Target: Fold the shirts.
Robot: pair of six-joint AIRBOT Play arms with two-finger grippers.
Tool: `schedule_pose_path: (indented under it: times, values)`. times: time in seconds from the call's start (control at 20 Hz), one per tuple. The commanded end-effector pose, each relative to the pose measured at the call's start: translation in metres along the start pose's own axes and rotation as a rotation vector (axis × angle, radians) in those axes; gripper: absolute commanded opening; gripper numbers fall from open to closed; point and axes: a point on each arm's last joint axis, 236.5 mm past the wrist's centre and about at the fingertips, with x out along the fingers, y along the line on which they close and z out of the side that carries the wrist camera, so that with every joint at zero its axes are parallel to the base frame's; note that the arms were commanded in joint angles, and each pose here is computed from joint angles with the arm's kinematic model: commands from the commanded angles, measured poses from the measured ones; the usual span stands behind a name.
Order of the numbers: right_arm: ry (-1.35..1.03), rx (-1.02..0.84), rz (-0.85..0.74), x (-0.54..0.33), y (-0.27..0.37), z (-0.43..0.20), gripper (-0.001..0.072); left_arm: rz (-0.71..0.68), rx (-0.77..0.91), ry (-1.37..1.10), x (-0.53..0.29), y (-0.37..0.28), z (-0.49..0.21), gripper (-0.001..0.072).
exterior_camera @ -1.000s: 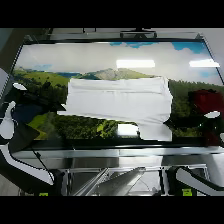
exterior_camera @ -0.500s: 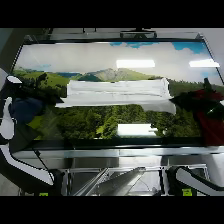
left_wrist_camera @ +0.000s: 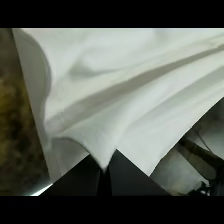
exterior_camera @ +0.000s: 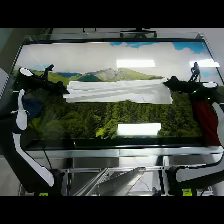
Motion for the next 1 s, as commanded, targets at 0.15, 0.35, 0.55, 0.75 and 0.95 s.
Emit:
schedule_pose_path:
  times: [0.15, 0.35, 0.55, 0.75, 0.95]
  values:
    - [0.070, -0.052, -0.035, 0.044, -0.043, -0.020, 0.0166, 0.000, -0.016, -0.005, 0.017, 0.026, 0.019, 0.0075]
    - [0.107, -0.141, -0.083, 0.019, -0.052, 0.000, 0.0636, 0.006, -0.033, -0.042, -0.002, 0.036, 0.022, 0.0346]
    - [0.148, -0.098, -0.172, -0.008, -0.080, 0.010, 0.0647, 0.048, -0.052, -0.166, -0.062, 0.047, 0.033, 0.0346]
    - [0.221, -0.066, -0.142, 0.008, -0.084, -0.014, 0.0647, 0.092, -0.064, -0.303, -0.118, 0.046, 0.047, 0.0345]
    - [0.290, -0.018, -0.037, 0.036, -0.062, -0.034, 0.0645, 0.117, -0.016, -0.359, -0.138, 0.024, 0.057, 0.0343]
